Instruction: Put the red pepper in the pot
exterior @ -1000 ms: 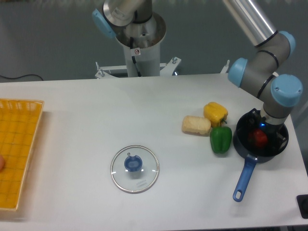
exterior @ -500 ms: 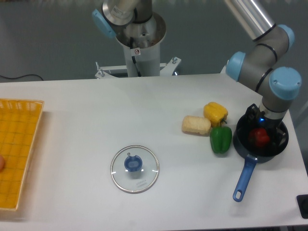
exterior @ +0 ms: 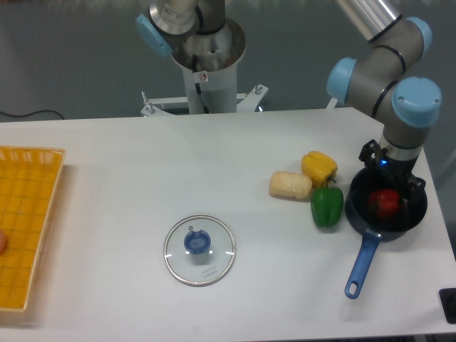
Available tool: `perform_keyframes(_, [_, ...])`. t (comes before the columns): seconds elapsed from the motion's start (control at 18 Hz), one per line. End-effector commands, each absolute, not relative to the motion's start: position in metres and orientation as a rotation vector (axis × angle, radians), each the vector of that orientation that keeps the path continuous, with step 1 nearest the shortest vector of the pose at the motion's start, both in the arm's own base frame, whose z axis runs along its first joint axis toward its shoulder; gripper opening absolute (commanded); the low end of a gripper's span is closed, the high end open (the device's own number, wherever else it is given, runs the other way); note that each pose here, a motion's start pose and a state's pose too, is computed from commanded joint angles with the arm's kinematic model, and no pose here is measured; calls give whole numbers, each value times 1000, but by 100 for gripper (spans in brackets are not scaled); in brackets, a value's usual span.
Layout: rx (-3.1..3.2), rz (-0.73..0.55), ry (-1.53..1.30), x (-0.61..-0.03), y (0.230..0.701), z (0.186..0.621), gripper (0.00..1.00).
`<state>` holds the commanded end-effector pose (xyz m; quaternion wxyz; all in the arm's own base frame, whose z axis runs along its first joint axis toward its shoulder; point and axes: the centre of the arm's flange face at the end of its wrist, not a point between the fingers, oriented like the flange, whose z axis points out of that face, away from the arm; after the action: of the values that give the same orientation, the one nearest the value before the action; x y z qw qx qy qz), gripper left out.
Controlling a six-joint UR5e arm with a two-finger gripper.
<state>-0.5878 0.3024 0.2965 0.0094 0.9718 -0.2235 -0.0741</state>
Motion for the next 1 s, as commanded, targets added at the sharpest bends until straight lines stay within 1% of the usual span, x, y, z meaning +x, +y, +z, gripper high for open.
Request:
perform_keyframes(0.22, [3038,-201,-712,-573,310,310,100])
perform_keyframes(0.44, [3040,-145,-725,-543,337,326,100])
perform_keyframes(0.61, [3053,-129,-691,-523,360,335,100])
perform_keyframes(0.72, [3045,-97,-710,-514,371,335,100])
perform_keyframes(0.83, [3041,-69,-716,-510,372,335,100])
perform_keyframes(1.0, [3035,-60,-718,-508,373,336,100])
